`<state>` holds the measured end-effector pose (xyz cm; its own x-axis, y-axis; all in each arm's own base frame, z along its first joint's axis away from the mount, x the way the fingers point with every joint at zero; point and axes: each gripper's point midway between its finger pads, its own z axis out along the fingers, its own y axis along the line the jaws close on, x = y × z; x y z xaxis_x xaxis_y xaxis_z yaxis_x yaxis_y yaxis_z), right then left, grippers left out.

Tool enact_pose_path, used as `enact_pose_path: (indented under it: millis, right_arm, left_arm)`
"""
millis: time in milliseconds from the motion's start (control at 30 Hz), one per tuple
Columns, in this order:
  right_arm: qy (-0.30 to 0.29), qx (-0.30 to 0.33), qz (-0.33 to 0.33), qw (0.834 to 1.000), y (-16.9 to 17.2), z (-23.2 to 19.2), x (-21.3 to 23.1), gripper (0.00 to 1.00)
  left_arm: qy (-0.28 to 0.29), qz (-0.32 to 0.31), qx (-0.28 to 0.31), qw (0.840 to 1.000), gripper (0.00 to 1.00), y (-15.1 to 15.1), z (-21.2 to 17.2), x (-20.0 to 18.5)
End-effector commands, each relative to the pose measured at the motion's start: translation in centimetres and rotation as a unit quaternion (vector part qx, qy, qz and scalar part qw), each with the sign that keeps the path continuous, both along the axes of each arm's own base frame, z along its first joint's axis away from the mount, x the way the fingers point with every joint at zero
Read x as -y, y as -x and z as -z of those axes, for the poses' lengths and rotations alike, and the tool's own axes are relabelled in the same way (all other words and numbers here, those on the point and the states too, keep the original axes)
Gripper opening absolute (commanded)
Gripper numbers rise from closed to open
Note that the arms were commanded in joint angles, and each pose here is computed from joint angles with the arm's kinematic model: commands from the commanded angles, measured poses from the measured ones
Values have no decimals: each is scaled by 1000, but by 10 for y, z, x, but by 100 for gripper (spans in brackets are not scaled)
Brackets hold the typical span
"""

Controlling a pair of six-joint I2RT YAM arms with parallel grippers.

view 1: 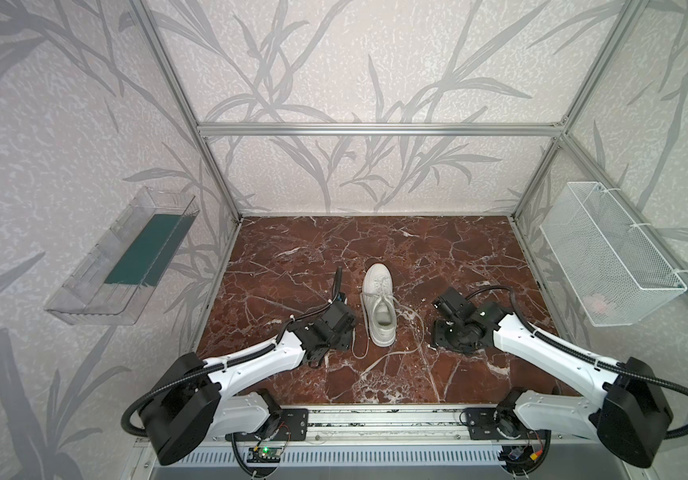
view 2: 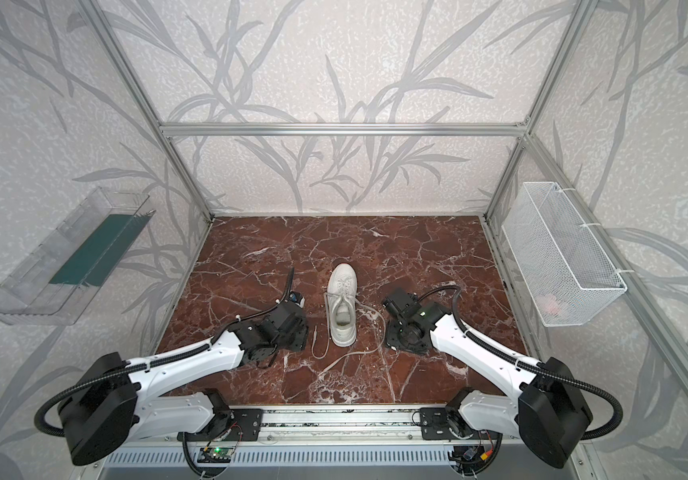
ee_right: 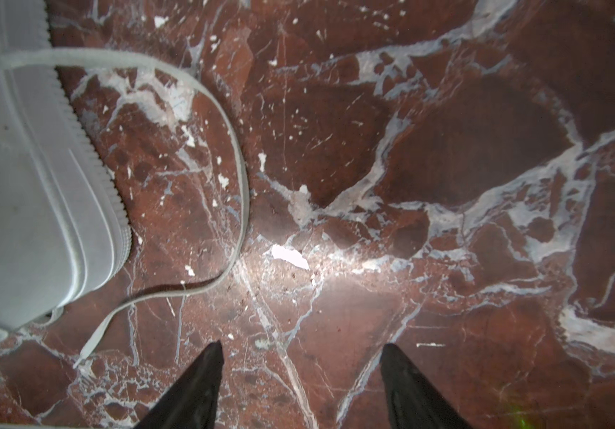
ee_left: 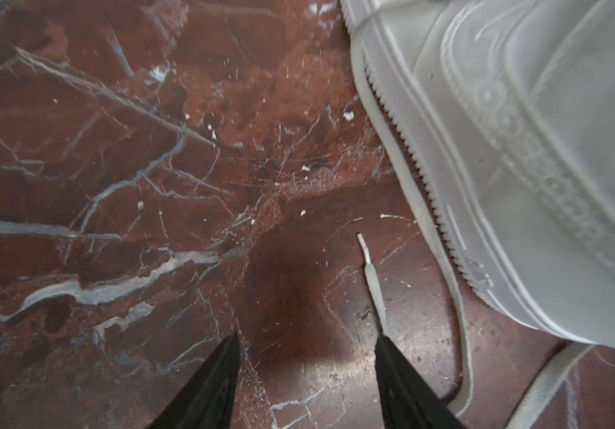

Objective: Tie the shoes

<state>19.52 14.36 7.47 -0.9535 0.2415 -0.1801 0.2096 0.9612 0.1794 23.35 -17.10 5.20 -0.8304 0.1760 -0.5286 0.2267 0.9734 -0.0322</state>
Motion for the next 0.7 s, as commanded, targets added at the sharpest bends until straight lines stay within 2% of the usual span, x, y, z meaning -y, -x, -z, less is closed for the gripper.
enact_pose_path:
  millis: [0,133,333,567,667]
  right_arm:
    - [-15,-14,2,1000,-9,-2,-1,68]
    - [-10,-22,-11,1000,-13,-4,-2,68]
    - [-7,-32,-28,999,-5,6,3,68]
    - [-42,-13,-19,999,-2,5,-2,68]
    - [-36,-2,-16,999,-3,5,3,68]
  left_arm:
    - [10,-17,-16,1000,57,-1,3,6]
    - [23,-9,-35,999,52,2,8,16]
    - [12,5,-30,999,48,3,5,26]
    - [6,17,-38,999,46,4,4,29]
    - [3,18,-51,999,44,7,10,29]
